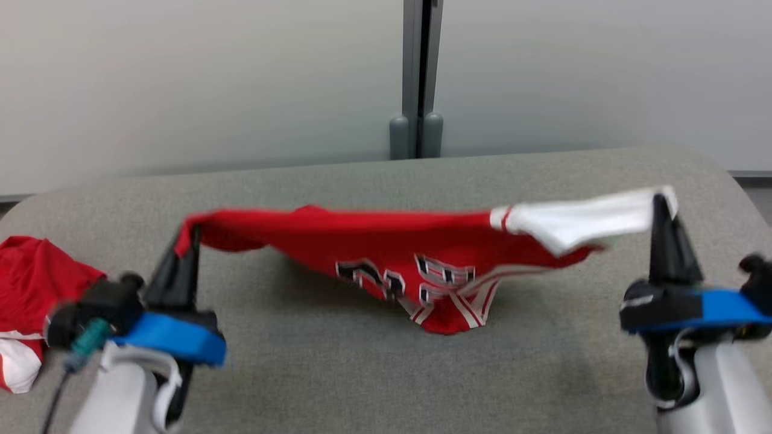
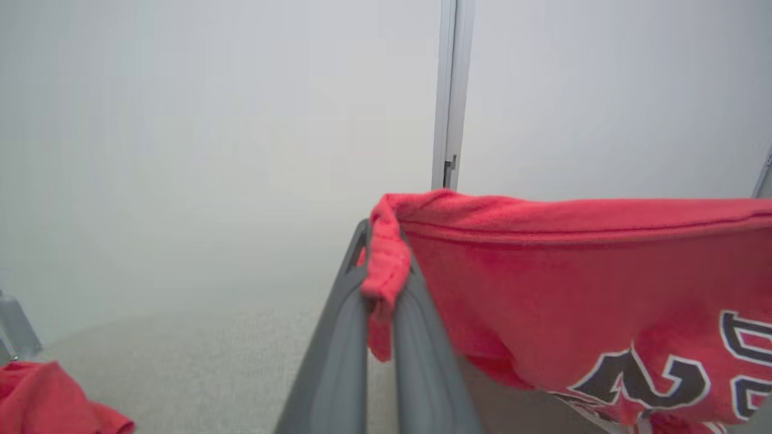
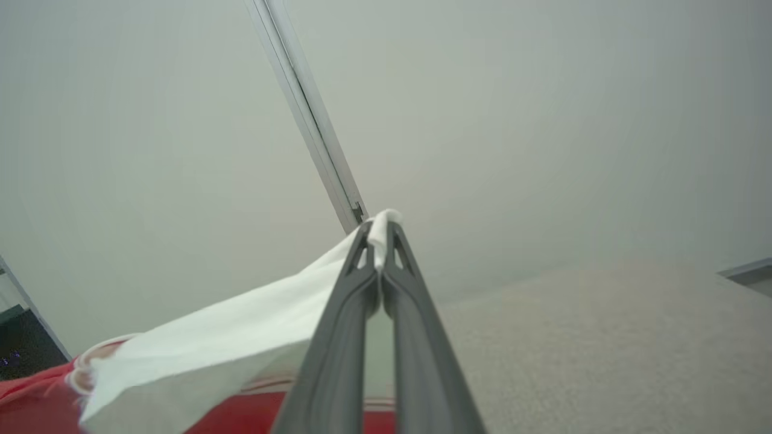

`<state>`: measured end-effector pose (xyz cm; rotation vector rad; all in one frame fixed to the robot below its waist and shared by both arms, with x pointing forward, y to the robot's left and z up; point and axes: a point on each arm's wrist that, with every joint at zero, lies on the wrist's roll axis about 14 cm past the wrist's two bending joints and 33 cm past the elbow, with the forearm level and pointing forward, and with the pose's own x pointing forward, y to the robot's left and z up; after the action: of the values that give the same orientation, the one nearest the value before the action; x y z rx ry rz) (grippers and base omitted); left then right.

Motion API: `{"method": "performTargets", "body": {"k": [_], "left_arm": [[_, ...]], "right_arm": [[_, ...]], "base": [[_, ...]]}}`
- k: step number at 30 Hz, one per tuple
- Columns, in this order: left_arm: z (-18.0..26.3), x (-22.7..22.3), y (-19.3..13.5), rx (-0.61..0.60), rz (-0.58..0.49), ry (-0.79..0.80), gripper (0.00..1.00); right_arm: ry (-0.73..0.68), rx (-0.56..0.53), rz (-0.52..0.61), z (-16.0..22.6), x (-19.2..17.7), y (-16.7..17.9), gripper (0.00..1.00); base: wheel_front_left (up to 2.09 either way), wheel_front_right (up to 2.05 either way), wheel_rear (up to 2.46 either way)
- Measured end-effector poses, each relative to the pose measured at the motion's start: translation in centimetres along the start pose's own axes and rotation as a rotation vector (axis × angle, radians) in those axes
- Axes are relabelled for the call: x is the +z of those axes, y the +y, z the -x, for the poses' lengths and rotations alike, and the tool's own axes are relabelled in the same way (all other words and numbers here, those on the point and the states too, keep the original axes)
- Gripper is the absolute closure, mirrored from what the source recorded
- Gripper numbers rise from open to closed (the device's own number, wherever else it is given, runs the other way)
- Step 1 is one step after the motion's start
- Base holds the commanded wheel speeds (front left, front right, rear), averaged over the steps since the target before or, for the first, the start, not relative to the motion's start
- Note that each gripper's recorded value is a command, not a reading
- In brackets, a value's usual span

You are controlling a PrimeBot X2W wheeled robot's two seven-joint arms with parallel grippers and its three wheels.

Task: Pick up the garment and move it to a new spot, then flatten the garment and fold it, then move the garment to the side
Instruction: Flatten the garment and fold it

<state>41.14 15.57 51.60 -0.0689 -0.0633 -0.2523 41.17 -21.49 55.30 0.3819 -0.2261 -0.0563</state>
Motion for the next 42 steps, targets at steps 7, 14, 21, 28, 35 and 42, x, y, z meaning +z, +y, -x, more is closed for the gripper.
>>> {"method": "performTargets", "body": {"k": [7, 14, 21, 28, 35, 42], "left_arm": [[-3.3, 13.1, 0.4, -0.054, -0.139, -0.324, 1.0], [-5.3, 19.2, 1.1, -0.081, -0.2, -0.445, 1.0], [-10.5, 18.0, 3.2, -0.082, -0.244, -0.387, 1.0], [-17.0, 18.5, 6.6, -0.043, -0.262, -0.411, 1.0], [-18.9, 20.0, 7.6, -0.019, -0.244, -0.473, 1.0], [-18.4, 10.1, 7.5, -0.024, -0.148, -0.25, 1.0]], "right_arm": [[-0.347, 0.13, -0.012, -2.9, 12.1, 4.8, 1.0], [-0.507, 0.23, 0.084, -4.8, 18.0, 9.0, 1.0], [-0.47, 0.237, 0.207, -10.3, 17.6, 10.0, 1.0], [-0.519, 0.248, 0.299, -17.8, 18.5, 11.5, 1.0], [-0.579, 0.257, 0.326, -21.7, 19.8, 13.5, 1.0], [-0.406, 0.192, 0.295, -20.9, 12.5, 8.8, 1.0]], "base": [[0.0, 0.0, 0.0], [0.0, 0.0, 0.0], [0.0, 0.0, 0.0], [0.0, 0.0, 0.0], [0.0, 0.0, 0.0], [0.0, 0.0, 0.0]]}}
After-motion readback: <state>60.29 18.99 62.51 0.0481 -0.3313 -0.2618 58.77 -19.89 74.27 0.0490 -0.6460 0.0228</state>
